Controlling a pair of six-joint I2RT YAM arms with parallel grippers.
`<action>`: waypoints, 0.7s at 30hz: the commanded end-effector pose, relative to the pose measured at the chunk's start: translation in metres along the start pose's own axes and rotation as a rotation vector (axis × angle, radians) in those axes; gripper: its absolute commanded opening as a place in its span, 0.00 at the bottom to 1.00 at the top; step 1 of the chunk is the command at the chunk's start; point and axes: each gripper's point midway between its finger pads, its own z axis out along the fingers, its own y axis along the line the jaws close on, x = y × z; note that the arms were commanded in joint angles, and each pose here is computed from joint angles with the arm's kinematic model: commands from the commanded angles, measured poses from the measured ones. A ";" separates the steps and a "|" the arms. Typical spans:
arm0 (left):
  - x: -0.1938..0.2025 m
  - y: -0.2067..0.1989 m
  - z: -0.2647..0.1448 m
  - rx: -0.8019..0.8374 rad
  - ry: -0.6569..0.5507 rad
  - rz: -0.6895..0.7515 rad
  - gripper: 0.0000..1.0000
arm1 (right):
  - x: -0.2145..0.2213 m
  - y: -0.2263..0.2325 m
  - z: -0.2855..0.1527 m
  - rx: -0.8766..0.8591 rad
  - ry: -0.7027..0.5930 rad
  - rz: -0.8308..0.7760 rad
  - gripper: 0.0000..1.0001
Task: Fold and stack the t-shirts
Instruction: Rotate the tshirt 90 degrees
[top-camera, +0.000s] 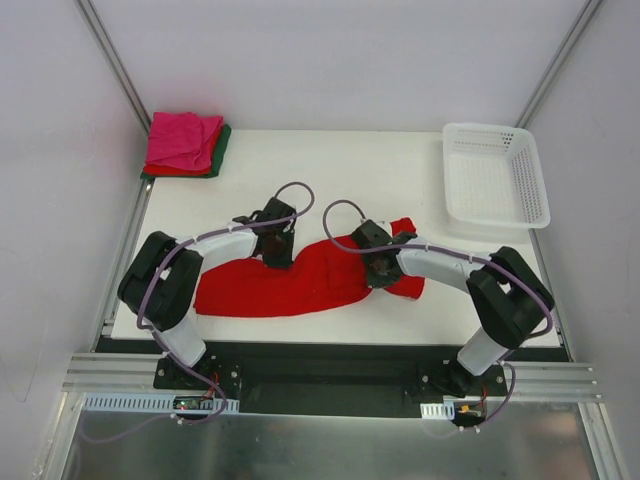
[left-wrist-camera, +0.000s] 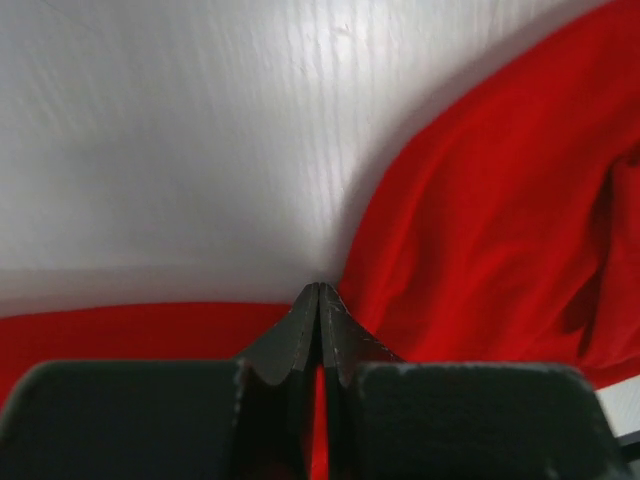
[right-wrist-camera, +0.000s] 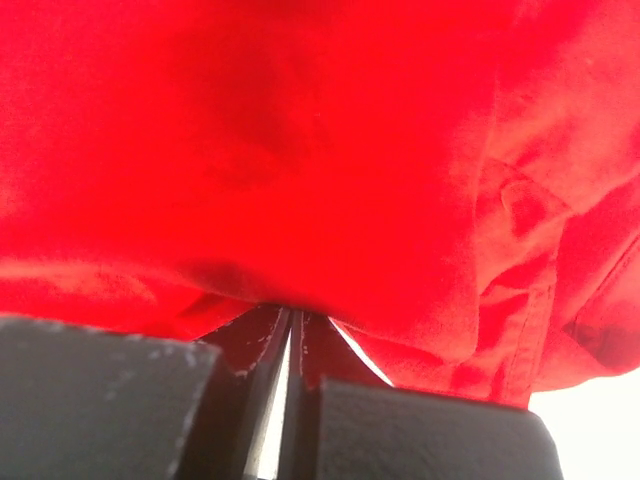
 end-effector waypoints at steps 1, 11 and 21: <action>0.058 0.013 -0.006 -0.091 0.167 -0.011 0.00 | -0.017 -0.002 0.017 0.023 0.023 0.033 0.01; 0.069 0.013 -0.016 -0.094 0.184 -0.013 0.00 | -0.090 0.009 0.012 -0.023 -0.008 0.036 0.01; 0.064 -0.017 -0.033 -0.004 0.170 -0.016 0.00 | -0.124 0.031 0.026 -0.108 0.036 0.021 0.01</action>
